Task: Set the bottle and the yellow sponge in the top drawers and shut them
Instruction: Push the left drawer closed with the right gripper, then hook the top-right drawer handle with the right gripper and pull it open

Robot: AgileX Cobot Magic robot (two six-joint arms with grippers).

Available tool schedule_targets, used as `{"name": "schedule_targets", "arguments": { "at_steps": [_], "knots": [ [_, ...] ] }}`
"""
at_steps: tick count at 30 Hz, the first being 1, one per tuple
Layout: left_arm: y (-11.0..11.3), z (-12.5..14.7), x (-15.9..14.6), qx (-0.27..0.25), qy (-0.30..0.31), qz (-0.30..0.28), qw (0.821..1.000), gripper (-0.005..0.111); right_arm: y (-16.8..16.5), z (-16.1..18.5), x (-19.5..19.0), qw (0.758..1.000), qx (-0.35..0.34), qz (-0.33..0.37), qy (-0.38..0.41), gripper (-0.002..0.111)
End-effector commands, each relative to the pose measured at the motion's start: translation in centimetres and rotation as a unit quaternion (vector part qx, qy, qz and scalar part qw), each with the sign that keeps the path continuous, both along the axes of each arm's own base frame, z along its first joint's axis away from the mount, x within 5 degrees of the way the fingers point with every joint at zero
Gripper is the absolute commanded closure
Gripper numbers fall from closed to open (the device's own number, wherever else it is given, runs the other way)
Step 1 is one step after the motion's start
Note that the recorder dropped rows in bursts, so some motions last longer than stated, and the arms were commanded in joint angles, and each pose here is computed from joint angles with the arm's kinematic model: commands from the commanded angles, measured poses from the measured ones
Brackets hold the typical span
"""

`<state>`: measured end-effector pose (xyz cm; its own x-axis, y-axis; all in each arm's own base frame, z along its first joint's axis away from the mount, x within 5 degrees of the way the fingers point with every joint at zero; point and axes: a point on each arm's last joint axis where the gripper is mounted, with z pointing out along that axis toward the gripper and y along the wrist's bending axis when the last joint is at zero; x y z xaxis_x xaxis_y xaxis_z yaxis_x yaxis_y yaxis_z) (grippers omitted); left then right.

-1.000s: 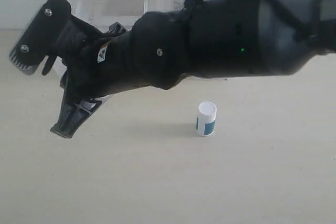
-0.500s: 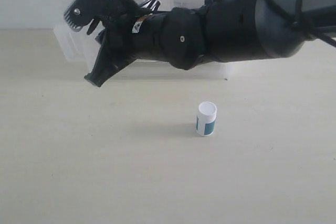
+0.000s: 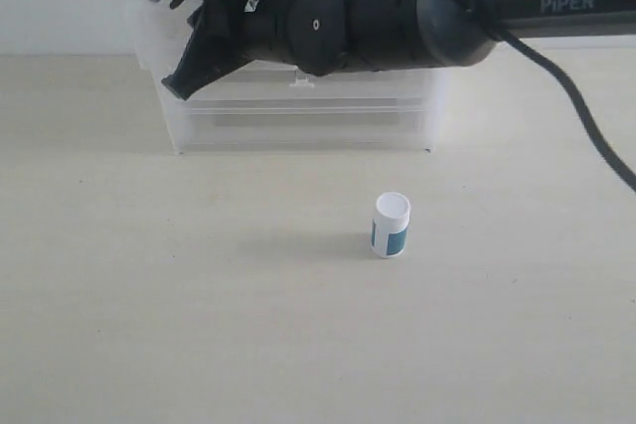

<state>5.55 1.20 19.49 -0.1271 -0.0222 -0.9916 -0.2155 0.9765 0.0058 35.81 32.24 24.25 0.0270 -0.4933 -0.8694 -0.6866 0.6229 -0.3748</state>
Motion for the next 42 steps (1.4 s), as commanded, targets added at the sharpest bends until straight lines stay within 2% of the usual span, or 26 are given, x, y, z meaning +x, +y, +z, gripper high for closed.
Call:
{"name": "schedule_targets", "arguments": {
  "at_steps": [1, 5, 8, 11, 14, 16, 17, 18, 19, 20, 22, 24, 25, 26, 27, 28, 29, 30, 31, 32, 34, 36, 38, 40, 41, 42],
  "knots": [
    [0.0, -0.1, 0.0, -0.008, 0.000, -0.001, 1.000, 0.103, -1.4, 0.7, 2.7, 0.999, 0.033, -0.041, -0.004, 0.104],
    [0.0, -0.1, 0.0, -0.008, 0.000, -0.001, 1.000, 0.103, -2.2, 0.5, 3.4, 0.995, 0.064, -0.067, 0.030, 0.104],
    [0.0, -0.1, 0.0, -0.008, 0.000, -0.001, 1.000, 0.103, -2.4, 1.2, 2.3, 0.994, 0.047, -0.042, 0.090, 0.104],
    [0.0, -0.1, 0.0, -0.008, 0.000, -0.001, 1.000, 0.103, -3.5, 4.4, 0.0, 0.991, 0.037, -0.012, 0.125, 0.104],
    [0.0, -0.1, 0.0, -0.008, 0.000, -0.001, 1.000, 0.103, -6.9, 7.5, -1.4, 0.987, 0.097, -0.054, 0.114, 0.104],
    [0.0, -0.1, 0.0, -0.008, 0.000, -0.001, 1.000, 0.103, -11.2, 7.7, -1.8, 0.972, 0.162, -0.130, 0.113, 0.105],
    [0.0, -0.1, 0.0, -0.008, 0.000, -0.001, 1.000, 0.103, -14.3, 6.4, -2.0, 0.947, 0.220, -0.198, 0.123, 0.109],
    [0.0, -0.1, 0.0, -0.008, 0.000, -0.001, 1.000, 0.103, -15.4, 5.5, -2.2, 0.935, 0.242, -0.225, 0.128, 0.109],
    [0.0, -0.1, 0.0, -0.008, 0.000, -0.001, 1.000, 0.103, -17.2, 3.6, -2.3, 0.906, 0.287, -0.271, 0.152, 0.109],
    [0.0, -0.1, 0.0, -0.008, 0.000, -0.001, 1.000, 0.103, -17.7, 2.6, -2.6, 0.895, 0.304, -0.281, 0.165, 0.109],
    [0.0, -0.1, 0.0, -0.008, 0.000, -0.001, 1.000, 0.103, -17.8, 1.8, -3.0, 0.892, 0.319, -0.267, 0.175, 0.109],
    [0.0, -0.1, 0.0, -0.008, 0.000, -0.001, 1.000, 0.103, -16.8, 1.6, -3.6, 0.904, 0.327, -0.202, 0.187, 0.109],
    [0.0, -0.1, 0.0, -0.008, 0.000, -0.001, 1.000, 0.103, -15.9, 1.8, -4.2, 0.918, 0.315, -0.136, 0.198, 0.109],
    [0.0, -0.1, 0.0, -0.008, 0.000, -0.001, 1.000, 0.103, -15.1, 2.4, -4.9, 0.920, 0.326, -0.038, 0.215, 0.109],
    [0.0, -0.1, 0.0, -0.008, 0.000, -0.001, 1.000, 0.103, -15.4, 2.9, -5.2, 0.908, 0.339, 0.039, 0.244, 0.109],
    [0.0, -0.1, 0.0, -0.008, 0.000, -0.001, 1.000, 0.103, -16.2, 3.6, -5.1, 0.888, 0.365, 0.072, 0.272, 0.109],
    [0.0, -0.1, 0.0, -0.008, 0.000, -0.001, 1.000, 0.103, -17.7, 3.8, -4.5, 0.864, 0.393, 0.066, 0.306, 0.109],
    [0.0, -0.1, 0.0, -0.008, 0.000, -0.001, 1.000, 0.103, -20.0, 3.7, -3.6, 0.827, 0.438, 0.028, 0.351, 0.109],
    [0.0, -0.1, 0.0, -0.008, 0.000, -0.001, 1.000, 0.103, -20.9, 3.4, -3.3, 0.815, 0.448, 0.010, 0.367, 0.109],
    [0.0, -0.1, 0.0, -0.008, 0.000, -0.001, 1.000, 0.103, -21.4, 3.3, -3.1, 0.811, 0.449, -0.001, 0.375, 0.109],
    [0.0, -0.1, 0.0, -0.008, 0.000, -0.001, 1.000, 0.103, -21.7, 2.7, -2.9, 0.821, 0.429, -0.028, 0.375, 0.107],
    [0.0, -0.1, 0.0, -0.008, 0.000, -0.001, 1.000, 0.103, -21.0, 2.0, -2.7, 0.829, 0.407, -0.076, 0.375, 0.090],
    [0.0, -0.1, 0.0, -0.008, 0.000, -0.001, 1.000, 0.103, -20.6, 1.6, -2.5, 0.824, 0.409, -0.115, 0.375, 0.068],
    [0.0, -0.1, 0.0, -0.008, 0.000, -0.001, 1.000, 0.103, -20.3, 1.2, -2.1, 0.793, 0.437, -0.172, 0.388, 0.046],
    [0.0, -0.1, 0.0, -0.008, 0.000, -0.001, 1.000, 0.103, -20.2, 1.0, -2.0, 0.781, 0.449, -0.183, 0.394, 0.041],
    [0.0, -0.1, 0.0, -0.008, 0.000, -0.001, 1.000, 0.103, -19.9, 0.3, -1.5, 0.752, 0.481, -0.190, 0.409, 0.039]
  ]
}}
